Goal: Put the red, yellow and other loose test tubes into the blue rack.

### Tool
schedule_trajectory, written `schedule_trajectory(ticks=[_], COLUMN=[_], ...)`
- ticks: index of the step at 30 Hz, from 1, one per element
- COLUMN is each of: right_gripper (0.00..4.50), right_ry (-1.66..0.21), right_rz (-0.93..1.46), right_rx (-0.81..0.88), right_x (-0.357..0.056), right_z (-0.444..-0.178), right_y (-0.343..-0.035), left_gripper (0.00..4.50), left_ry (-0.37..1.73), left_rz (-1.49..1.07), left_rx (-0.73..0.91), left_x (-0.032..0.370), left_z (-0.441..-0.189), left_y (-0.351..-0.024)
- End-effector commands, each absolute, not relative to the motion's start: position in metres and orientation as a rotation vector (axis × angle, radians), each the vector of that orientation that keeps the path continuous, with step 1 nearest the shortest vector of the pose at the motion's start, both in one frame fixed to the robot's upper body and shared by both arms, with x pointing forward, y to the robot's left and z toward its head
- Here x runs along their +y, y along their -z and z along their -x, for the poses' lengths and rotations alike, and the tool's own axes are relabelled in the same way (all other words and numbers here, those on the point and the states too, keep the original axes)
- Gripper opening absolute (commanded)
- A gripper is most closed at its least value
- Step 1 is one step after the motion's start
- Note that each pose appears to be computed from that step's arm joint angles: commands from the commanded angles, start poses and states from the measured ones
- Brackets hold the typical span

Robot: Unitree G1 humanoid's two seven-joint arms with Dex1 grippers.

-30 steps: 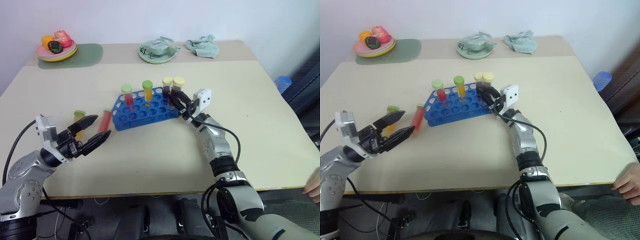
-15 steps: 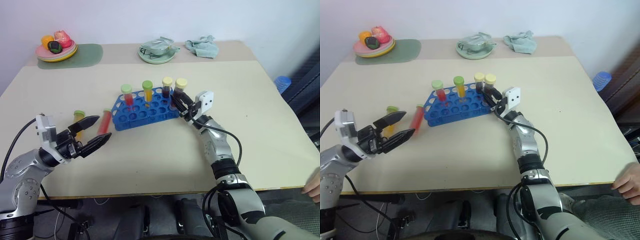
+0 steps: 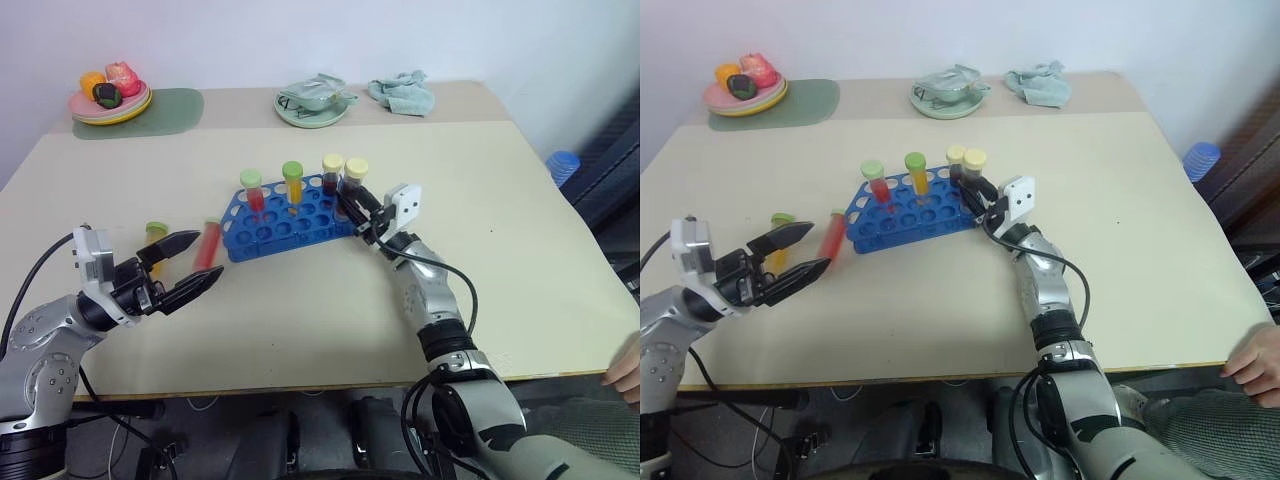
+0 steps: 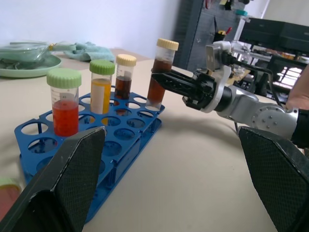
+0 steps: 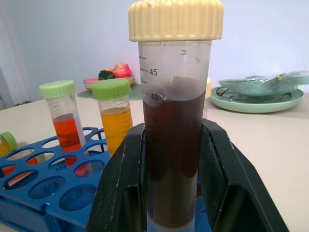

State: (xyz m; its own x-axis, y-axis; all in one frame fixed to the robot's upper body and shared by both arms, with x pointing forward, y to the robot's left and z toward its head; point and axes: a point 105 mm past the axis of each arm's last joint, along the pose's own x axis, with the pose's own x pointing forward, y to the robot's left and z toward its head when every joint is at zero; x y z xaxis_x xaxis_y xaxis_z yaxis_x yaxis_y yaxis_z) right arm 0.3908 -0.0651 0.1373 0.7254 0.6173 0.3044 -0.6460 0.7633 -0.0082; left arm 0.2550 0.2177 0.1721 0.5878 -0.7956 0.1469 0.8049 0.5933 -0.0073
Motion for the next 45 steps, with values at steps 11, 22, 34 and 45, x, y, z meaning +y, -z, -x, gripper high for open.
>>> schedule_trajectory(ticks=[11, 22, 34, 45], right_gripper=[0.96, 3.71, 3.71, 3.71], right_ry=[-0.714, -0.754, -1.158, -1.172], right_rz=[-0.105, 0.187, 0.35, 0.372], right_rx=[-0.196, -0.327, -0.086, -0.104], right_x=[-0.064, -0.092, -0.134, -0.126], right_z=[-0.389, -0.376, -0.294, -0.294], right_y=[-0.11, -0.146, -0.183, -0.196], left_gripper=[4.5, 4.5, 4.5, 4.5], left_ry=[0.935, 0.761, 0.144, 0.075], left_rz=[0.061, 0.098, -0.049, -0.022], left_rx=[-0.152, -0.159, 0.041, 0.464], left_x=[0.216, 0.23, 0.275, 0.253], left_z=[-0.255, -0.263, -0.29, -0.328], left_y=[-0.174, -0.172, -0.164, -0.172])
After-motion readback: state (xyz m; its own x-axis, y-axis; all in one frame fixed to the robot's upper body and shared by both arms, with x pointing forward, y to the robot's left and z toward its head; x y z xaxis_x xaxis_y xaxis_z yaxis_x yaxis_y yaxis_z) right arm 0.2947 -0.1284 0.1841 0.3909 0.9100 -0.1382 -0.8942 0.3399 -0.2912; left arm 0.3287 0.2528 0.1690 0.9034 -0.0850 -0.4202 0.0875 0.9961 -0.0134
